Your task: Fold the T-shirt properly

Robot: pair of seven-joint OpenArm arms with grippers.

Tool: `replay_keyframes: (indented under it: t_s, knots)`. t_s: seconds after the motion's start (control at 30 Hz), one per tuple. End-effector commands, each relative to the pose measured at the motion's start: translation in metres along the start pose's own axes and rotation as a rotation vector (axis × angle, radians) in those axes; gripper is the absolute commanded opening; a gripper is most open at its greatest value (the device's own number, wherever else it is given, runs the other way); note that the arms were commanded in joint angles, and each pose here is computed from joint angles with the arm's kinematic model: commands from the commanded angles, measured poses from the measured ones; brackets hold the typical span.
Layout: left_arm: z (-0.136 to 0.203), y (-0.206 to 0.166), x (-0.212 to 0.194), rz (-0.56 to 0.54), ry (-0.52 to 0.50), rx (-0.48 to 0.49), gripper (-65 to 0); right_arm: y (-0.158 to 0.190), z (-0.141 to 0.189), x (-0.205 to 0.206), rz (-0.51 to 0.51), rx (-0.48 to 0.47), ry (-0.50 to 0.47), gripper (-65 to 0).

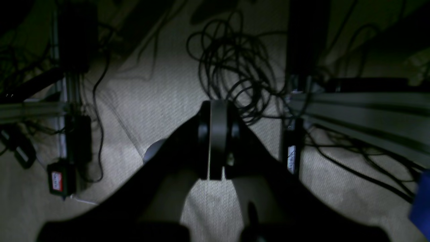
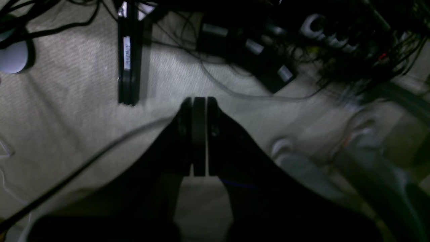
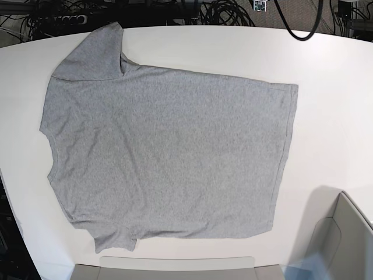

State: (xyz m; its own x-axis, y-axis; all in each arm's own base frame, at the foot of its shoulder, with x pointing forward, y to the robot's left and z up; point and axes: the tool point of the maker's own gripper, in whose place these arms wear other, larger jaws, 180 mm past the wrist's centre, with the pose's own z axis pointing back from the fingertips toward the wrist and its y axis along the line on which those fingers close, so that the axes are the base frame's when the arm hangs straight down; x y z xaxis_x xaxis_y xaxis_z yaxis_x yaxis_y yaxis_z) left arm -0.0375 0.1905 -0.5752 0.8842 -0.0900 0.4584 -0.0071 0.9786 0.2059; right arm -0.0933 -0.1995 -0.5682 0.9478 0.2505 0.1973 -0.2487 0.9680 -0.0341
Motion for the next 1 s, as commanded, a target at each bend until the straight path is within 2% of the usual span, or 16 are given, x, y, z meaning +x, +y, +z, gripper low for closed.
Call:
replay_keyframes:
  t_s: [0.0, 0.17, 0.33, 0.47, 0.7, 0.83, 0.97]
  knots:
    - [0.012, 0.004, -0.002, -0.006, -0.018, 0.005, -65.0, 0.000, 0.012, -0.010, 0.013, 0.008, 0.004, -65.0]
    - [0.042, 0.030, 0.014, 0.001, -0.087, 0.058, -65.0, 0.004, 0.053, 0.011, 0.026, 0.028, -0.089, -65.0]
    - [0.067, 0.053, 0.035, 0.012, -0.150, 0.106, -65.0, -0.015, 0.091, 0.028, -0.127, 0.046, -0.150, -65.0]
    - [0.079, 0.080, 0.040, 0.139, -0.135, 0.160, -65.0, -0.040, 0.115, 0.047, -0.189, 0.003, -0.212, -65.0]
    - [0.092, 0.121, 0.056, 0.265, -0.167, 0.187, -65.0, -0.050, 0.155, 0.101, -0.175, -0.019, -0.365, -65.0]
    - [0.106, 0.132, 0.084, 0.293, -0.247, 0.210, -65.0, -0.061, 0.176, 0.143, -0.149, -0.046, -0.486, -65.0]
    - [0.119, 0.150, 0.120, 0.303, -0.347, 0.259, -65.0, -0.058, 0.200, 0.187, -0.119, -0.037, -0.614, -65.0]
